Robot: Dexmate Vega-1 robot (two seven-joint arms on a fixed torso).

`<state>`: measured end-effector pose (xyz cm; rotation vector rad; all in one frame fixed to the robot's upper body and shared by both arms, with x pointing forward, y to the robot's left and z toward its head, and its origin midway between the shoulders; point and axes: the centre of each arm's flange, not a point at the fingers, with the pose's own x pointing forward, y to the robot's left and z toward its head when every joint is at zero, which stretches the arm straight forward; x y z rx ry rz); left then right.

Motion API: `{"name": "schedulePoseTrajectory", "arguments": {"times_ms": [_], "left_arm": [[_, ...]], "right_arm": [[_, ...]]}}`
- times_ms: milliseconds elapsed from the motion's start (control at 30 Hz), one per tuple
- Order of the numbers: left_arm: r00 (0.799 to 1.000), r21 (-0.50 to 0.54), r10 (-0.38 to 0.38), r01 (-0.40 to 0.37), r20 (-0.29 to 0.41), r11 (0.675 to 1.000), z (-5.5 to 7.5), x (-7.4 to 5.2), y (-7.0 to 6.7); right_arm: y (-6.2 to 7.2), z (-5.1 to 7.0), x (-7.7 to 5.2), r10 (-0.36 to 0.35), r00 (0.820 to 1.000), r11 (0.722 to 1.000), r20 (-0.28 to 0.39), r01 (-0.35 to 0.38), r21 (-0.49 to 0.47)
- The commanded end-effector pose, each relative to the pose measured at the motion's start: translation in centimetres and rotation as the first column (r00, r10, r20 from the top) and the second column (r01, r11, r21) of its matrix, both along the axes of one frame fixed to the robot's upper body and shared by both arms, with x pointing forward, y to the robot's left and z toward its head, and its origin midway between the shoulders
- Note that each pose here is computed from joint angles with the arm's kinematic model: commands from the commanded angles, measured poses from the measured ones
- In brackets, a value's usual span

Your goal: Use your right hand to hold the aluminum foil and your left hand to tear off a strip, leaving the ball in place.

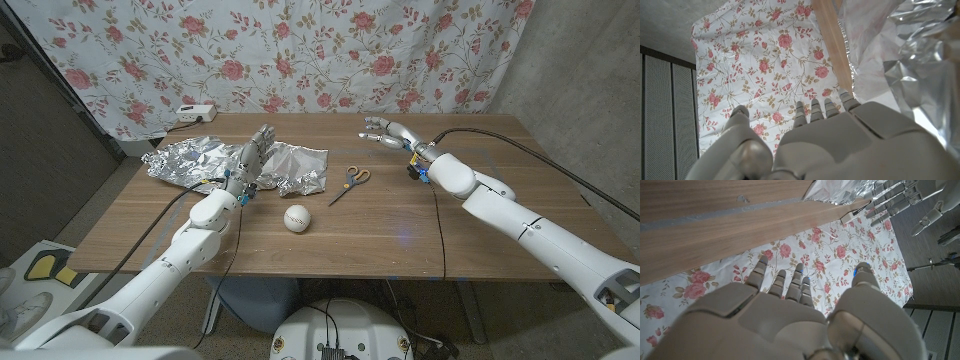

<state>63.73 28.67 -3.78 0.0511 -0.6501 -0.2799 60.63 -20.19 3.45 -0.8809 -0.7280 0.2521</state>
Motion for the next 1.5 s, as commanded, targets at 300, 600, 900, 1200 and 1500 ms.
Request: {"name": "schedulePoseTrajectory", "arguments": {"times_ms": [300,600,900,1200,1500], "left_arm": [[1.0,0.022,0.025,-0.025,0.005,0.999,0.0,-0.7,-0.3],[1.0,0.015,0.03,-0.03,-0.005,0.999,-0.2,-0.8,-0.6],[1.0,0.028,0.011,-0.011,-0.015,1.0,-0.5,-0.6,-0.8],[1.0,0.025,0.01,-0.01,-0.012,1.0,-0.4,-0.5,-0.6],[1.0,0.033,0.009,-0.008,-0.025,0.999,-0.6,-0.3,-0.6]], "right_arm": [[1.3,0.1,-1.6,-0.01,0.997,0.984,0.072,0.022,-0.175],[1.7,0.0,-1.4,-0.013,0.996,0.969,0.093,0.036,-0.245],[2.4,0.0,-1.5,-0.024,0.994,0.94,0.105,0.058,-0.335],[3.2,0.0,-1.8,-0.028,0.992,0.907,0.127,0.078,-0.413],[3.9,-0.2,-1.7,-0.03,0.991,0.87,0.131,0.09,-0.485]]}}
